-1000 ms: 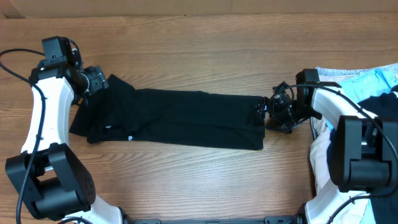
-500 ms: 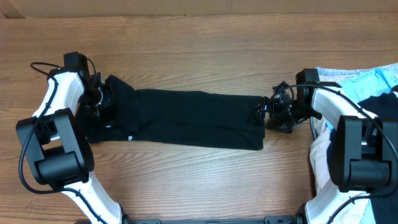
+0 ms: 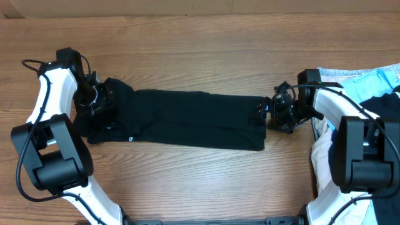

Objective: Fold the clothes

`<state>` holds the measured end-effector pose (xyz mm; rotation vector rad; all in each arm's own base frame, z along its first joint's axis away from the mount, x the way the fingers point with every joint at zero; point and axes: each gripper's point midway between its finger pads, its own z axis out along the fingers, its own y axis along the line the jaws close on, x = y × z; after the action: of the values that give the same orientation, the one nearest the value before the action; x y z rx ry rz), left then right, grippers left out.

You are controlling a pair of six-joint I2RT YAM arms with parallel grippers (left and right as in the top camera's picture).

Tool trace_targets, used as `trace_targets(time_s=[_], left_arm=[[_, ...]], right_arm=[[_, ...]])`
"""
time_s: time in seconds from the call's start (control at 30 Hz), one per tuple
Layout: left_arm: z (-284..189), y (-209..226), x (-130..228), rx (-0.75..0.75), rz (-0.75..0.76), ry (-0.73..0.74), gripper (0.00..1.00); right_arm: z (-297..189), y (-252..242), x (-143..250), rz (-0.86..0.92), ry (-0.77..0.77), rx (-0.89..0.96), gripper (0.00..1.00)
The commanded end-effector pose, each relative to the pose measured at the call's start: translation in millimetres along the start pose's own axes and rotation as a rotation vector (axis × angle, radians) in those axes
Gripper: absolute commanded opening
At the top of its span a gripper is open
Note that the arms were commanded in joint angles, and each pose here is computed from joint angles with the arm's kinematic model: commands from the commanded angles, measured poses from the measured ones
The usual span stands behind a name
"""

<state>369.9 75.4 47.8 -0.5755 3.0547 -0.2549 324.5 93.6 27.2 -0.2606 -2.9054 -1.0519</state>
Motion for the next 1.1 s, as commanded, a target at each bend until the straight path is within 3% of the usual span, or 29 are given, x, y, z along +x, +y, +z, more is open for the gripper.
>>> trace_targets(time_s=[0.0, 0.3, 0.43, 0.47, 0.57, 0.77, 0.8, 0.83, 0.97, 1.07], left_arm=[[-14.9, -0.8, -10.1, 0.009, 0.016, -0.056, 1.00], [-58.2, -20.9, -67.7, 0.141, 0.054, -0.274, 0.97], [-50.8, -33.1, -74.7, 0.129, 0.166, -0.316, 0.37], [-44.8, -33.6, -74.3, 0.112, 0.176, -0.317, 0.27], [-24.1, -29.1, -71.2, 0.062, 0.184, -0.317, 0.17], [10.8, -6.3, -67.0, -0.004, 0.166, -0.341, 0.15], [13.7, 2.3, -66.6, -0.026, 0.150, -0.343, 0.17], [14.9, 12.0, -66.5, -0.057, 0.125, -0.344, 0.26], [9.5, 61.4, -64.7, -0.188, -0.129, -0.355, 0.30], [7.9, 63.0, -65.3, -0.077, -0.165, -0.347, 0.31]], right_arm=[[-1.0, 4.3, 0.9, -0.009, -0.003, -0.010, 0.96], [-1.0, 4.3, 0.4, -0.011, -0.005, -0.010, 0.96], [-1.1, 4.5, -0.6, -0.014, -0.009, -0.010, 0.96], [-1.1, 4.5, -0.6, -0.014, -0.009, -0.010, 0.96], [-1.1, 4.5, -0.6, -0.014, -0.009, -0.011, 0.96], [-1.1, 4.4, 0.2, -0.011, -0.006, -0.010, 0.96], [-1.1, 4.4, 0.1, -0.012, -0.006, -0.010, 0.96], [-1.1, 4.4, 0.1, -0.012, -0.006, -0.010, 0.96], [-1.1, 4.5, 0.0, -0.012, -0.006, -0.010, 0.96], [-1.1, 4.4, 0.1, -0.012, -0.006, -0.010, 0.96]])
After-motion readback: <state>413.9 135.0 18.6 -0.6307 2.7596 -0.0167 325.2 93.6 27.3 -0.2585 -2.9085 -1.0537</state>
